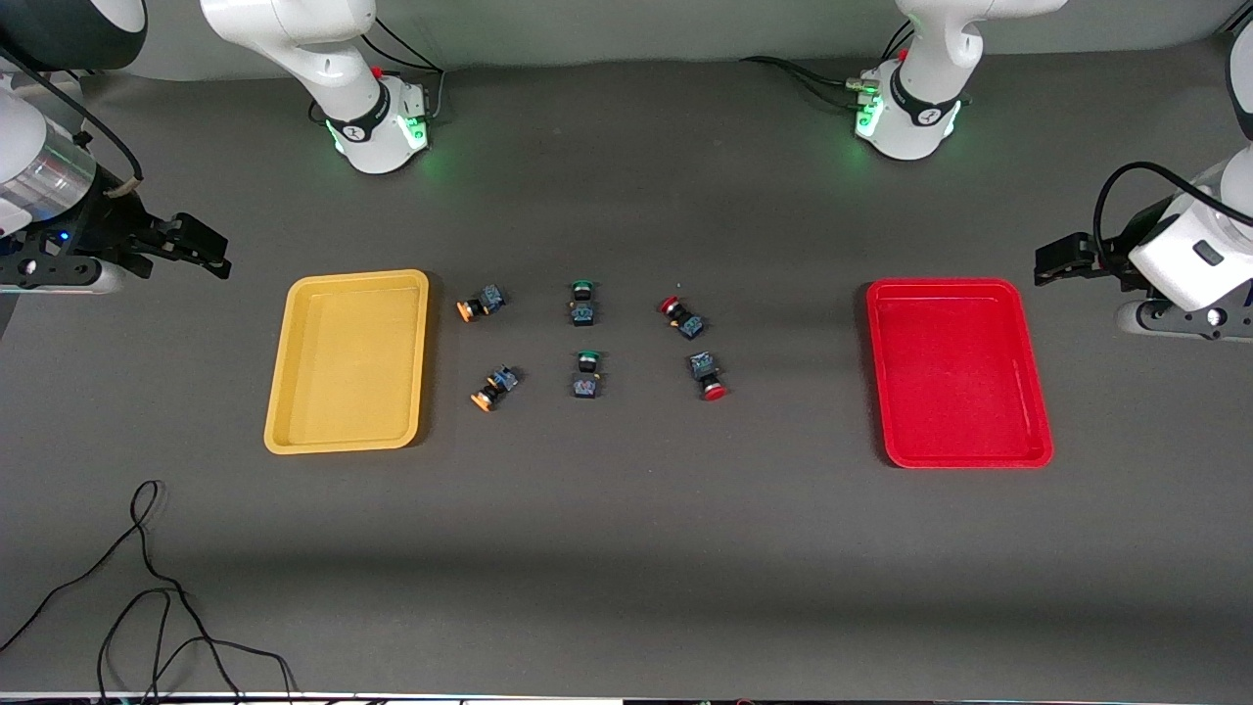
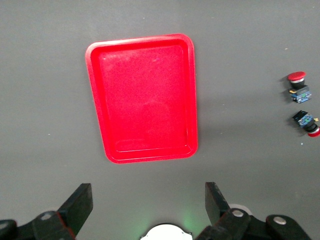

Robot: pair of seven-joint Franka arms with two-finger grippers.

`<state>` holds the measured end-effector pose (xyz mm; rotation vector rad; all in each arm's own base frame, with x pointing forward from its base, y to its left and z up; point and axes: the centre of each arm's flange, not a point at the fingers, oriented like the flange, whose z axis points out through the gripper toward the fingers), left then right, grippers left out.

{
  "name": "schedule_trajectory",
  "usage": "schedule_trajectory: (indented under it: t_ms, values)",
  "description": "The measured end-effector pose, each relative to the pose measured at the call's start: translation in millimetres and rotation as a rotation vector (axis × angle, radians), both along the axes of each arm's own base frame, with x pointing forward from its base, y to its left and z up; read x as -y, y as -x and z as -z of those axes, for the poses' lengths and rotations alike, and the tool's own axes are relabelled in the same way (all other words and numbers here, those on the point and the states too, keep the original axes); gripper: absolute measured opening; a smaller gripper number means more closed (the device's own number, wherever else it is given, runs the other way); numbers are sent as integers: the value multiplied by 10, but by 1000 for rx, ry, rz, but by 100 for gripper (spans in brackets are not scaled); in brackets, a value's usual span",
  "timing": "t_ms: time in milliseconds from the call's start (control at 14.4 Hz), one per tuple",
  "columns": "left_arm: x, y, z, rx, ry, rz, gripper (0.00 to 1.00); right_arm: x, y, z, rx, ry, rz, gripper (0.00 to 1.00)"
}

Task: Place red and yellow buttons in trays
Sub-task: 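Reach the right gripper to an orange button while the left reaches red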

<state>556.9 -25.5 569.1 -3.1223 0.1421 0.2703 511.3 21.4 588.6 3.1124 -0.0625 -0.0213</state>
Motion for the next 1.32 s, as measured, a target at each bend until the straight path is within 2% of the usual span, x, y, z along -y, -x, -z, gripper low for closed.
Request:
schedule_trajectory:
  t_ms: [488, 697, 836, 975, 1045, 1184, 1323]
  values:
    - [-4, -1, 2, 0, -11, 16, 100, 37, -47, 97, -21, -7, -9, 100]
    - [0, -6, 6, 1, -10, 17, 100, -91, -152, 339, -67, -54, 9, 100]
    - [6, -7, 6, 2, -10, 19, 100, -272, -272, 614, -109, -109, 41, 100]
    - [40, -6, 16, 1, -9, 25, 100, -647, -386, 935, -152, -158, 51, 100]
    - [92, -5, 46, 0, -8, 34, 100, -957, -407, 1085, -169, -160, 83, 100]
    - [328, 16, 183, 2, -11, 50, 100, -1691, -327, 1381, -202, -120, 182, 100]
    - [773, 117, 399, -6, -28, 32, 100, -2240, -162, 1719, -235, -42, 251, 100]
